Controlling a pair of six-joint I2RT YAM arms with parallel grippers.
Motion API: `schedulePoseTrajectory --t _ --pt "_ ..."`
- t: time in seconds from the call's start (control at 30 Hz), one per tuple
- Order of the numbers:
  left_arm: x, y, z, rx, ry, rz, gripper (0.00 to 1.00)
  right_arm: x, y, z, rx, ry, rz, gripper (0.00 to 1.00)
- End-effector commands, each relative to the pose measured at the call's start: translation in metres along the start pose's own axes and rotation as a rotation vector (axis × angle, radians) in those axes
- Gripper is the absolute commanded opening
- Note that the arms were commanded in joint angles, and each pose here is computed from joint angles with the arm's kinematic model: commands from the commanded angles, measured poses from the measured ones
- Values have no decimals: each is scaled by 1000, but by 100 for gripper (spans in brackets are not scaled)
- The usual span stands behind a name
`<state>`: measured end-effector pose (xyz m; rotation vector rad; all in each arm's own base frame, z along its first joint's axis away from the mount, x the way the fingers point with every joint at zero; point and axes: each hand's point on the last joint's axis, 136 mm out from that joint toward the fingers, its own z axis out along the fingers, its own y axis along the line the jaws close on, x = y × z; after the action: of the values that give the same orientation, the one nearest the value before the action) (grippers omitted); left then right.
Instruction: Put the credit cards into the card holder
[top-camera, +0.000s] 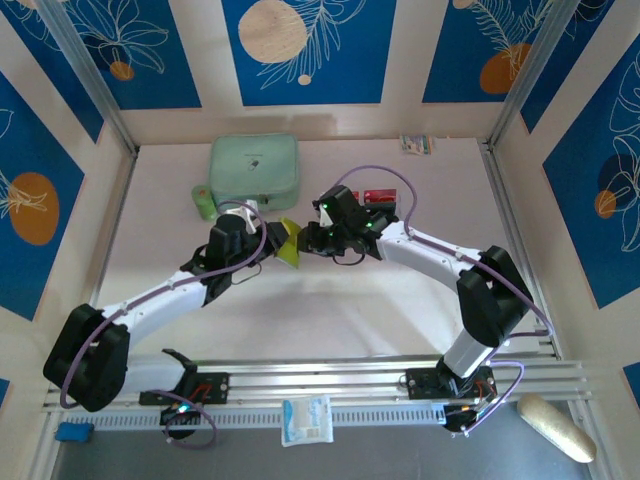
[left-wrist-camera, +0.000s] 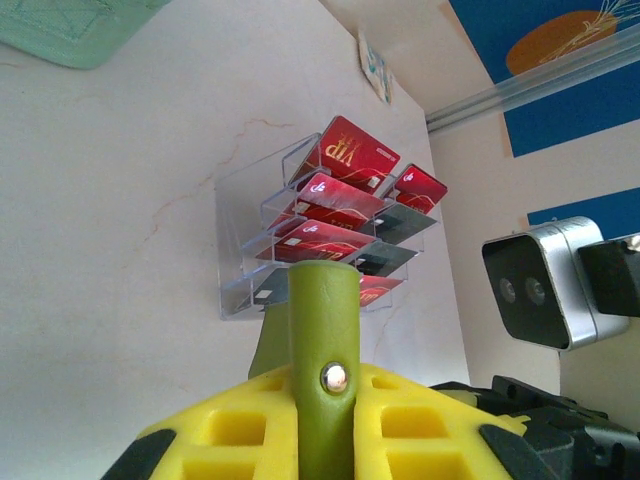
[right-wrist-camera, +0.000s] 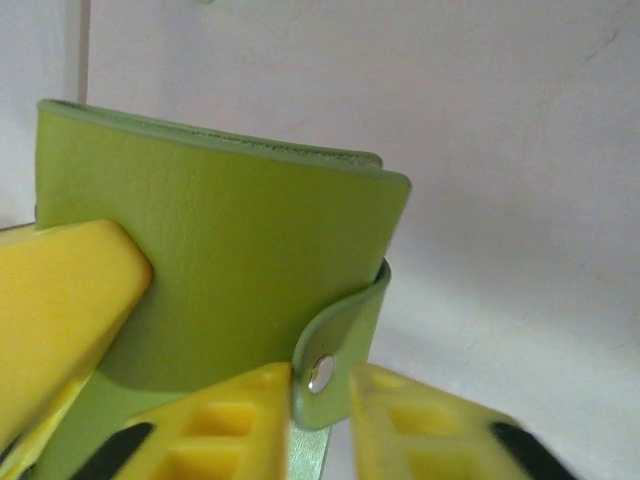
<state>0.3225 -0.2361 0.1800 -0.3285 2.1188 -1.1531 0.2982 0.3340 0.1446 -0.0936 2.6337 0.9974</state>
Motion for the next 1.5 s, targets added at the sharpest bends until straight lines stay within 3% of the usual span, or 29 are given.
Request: schedulePoseTrajectory --t 0.0,0.13,0.33,0.53,0.73,0.87,0.93,1.1,1.17,1.27,1.47 --pt "-13 -34 -4 101 -43 33 0 15 -38 16 126 45 49 14" --pt "-13 -35 -4 103 -43 32 0 21 -44 22 129 63 69 0" --pt "-15 -45 -6 152 -45 -11 0 36 -80 31 227 81 118 0" --pt "-31 -79 -23 251 -88 -33 0 47 -120 24 309 89 185 0" --pt "-41 -82 -31 238 -132 -18 0 38 -103 0 230 49 164 0" --pt "-45 -74 -28 248 -167 -84 0 27 -74 -22 98 3 143 0" --pt "-47 -72 -26 268 -182 -132 0 20 -57 -36 14 -20 135 10" --pt "-51 -70 -20 309 -199 -225 0 -5 -19 -79 -176 -121 126 55" --pt "-52 -70 -18 322 -200 -250 0 -16 -5 -92 -235 -160 115 63" --pt "-54 -73 -15 346 -202 -285 0 -33 15 -104 -298 -195 100 69" --pt "-57 -77 -10 386 -203 -339 0 -57 34 -95 -359 -201 116 69"
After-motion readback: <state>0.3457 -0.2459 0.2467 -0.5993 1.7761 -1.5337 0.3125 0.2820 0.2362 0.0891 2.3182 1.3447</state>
